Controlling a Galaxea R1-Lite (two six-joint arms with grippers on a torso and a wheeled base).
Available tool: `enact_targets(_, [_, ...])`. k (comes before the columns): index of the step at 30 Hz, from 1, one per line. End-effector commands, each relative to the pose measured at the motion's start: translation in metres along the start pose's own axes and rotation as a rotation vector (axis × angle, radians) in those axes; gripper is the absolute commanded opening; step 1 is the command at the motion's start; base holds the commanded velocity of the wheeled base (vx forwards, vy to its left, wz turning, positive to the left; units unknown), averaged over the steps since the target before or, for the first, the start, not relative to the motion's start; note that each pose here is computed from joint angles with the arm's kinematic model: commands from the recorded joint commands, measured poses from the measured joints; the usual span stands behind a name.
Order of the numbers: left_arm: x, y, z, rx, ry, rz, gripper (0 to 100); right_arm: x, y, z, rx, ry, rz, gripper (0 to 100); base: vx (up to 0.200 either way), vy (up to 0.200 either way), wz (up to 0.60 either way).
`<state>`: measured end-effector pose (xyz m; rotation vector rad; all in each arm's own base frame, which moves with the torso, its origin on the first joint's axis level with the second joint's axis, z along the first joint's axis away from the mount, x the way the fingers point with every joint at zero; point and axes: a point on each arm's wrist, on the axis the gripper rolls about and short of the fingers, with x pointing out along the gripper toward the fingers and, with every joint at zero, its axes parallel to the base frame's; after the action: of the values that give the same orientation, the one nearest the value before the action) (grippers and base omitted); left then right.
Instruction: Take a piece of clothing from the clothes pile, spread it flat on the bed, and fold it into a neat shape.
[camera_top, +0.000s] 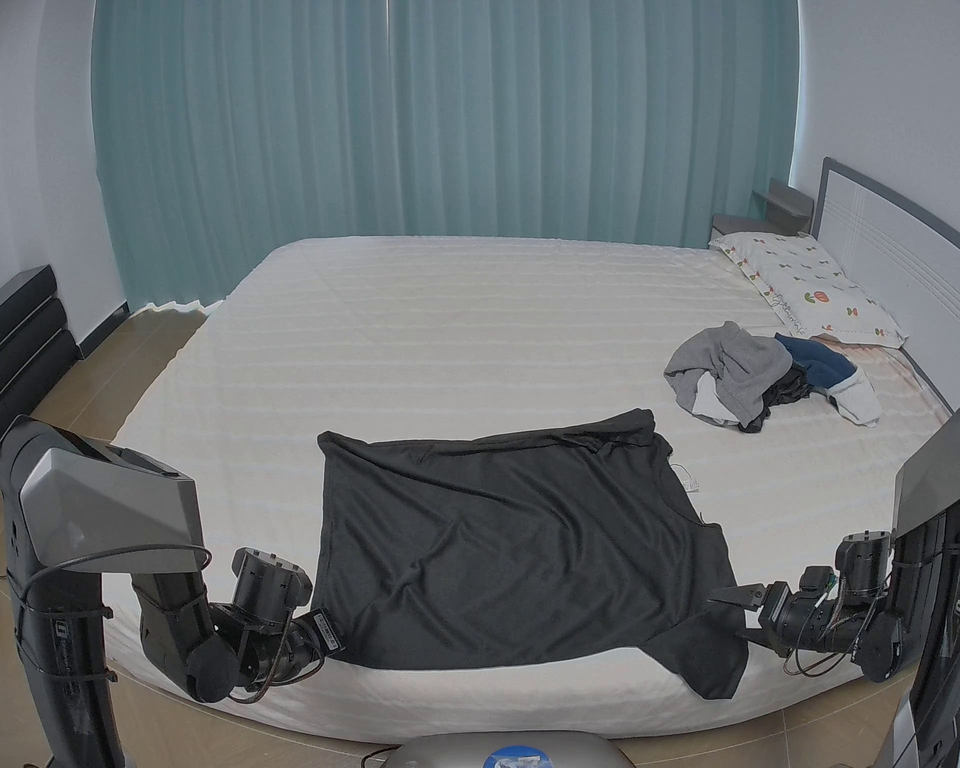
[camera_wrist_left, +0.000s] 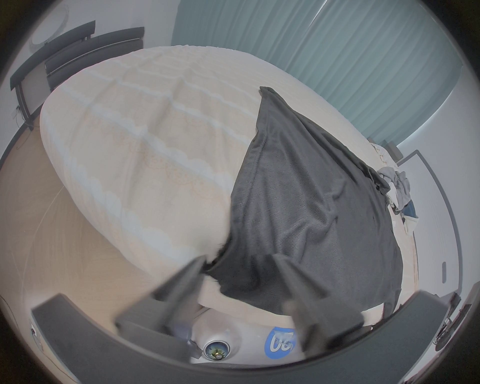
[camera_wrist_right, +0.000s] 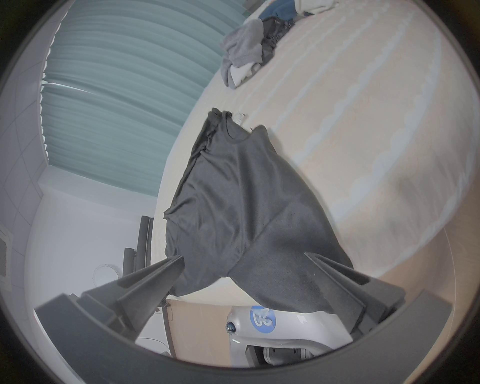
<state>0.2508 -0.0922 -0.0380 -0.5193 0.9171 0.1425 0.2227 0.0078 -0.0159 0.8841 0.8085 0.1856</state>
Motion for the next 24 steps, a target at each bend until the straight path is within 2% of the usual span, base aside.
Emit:
enact_targets(1, [-0.001,0.006,-0.003,-0.001,0.016,0.025,0,-0.009,0.005,0.004,-0.019,-0.039,0.017,100,0.0,0.0,0.0])
enact_targets(5, [-0.008,0.015,-0.004,0.001,0.02,0.054,0,-0.012,0.0,0.007,-0.045,-0.055,-0.003,100,0.0,0.0,0.0])
enact_targets(8, [-0.013,0.025,-0.001,0.039,0.019,0.083,0,-0.012,-0.013,0.006,-0.11,-0.055,-0.06,100,0.0,0.0,0.0])
enact_targets(12, [-0.016,0.035,0.004,0.059,-0.005,0.139,0,-0.007,-0.023,0.003,-0.135,-0.032,-0.101,100,0.0,0.0,0.0])
enact_targets(20, [-0.019,0.044,0.003,0.068,0.002,0.167,0,0.005,-0.025,-0.006,-0.145,0.023,-0.113,100,0.0,0.0,0.0])
enact_targets(24, [-0.021,0.043,0.004,0.068,-0.003,0.163,0,0.018,-0.018,-0.004,-0.176,0.007,-0.097,100,0.0,0.0,0.0])
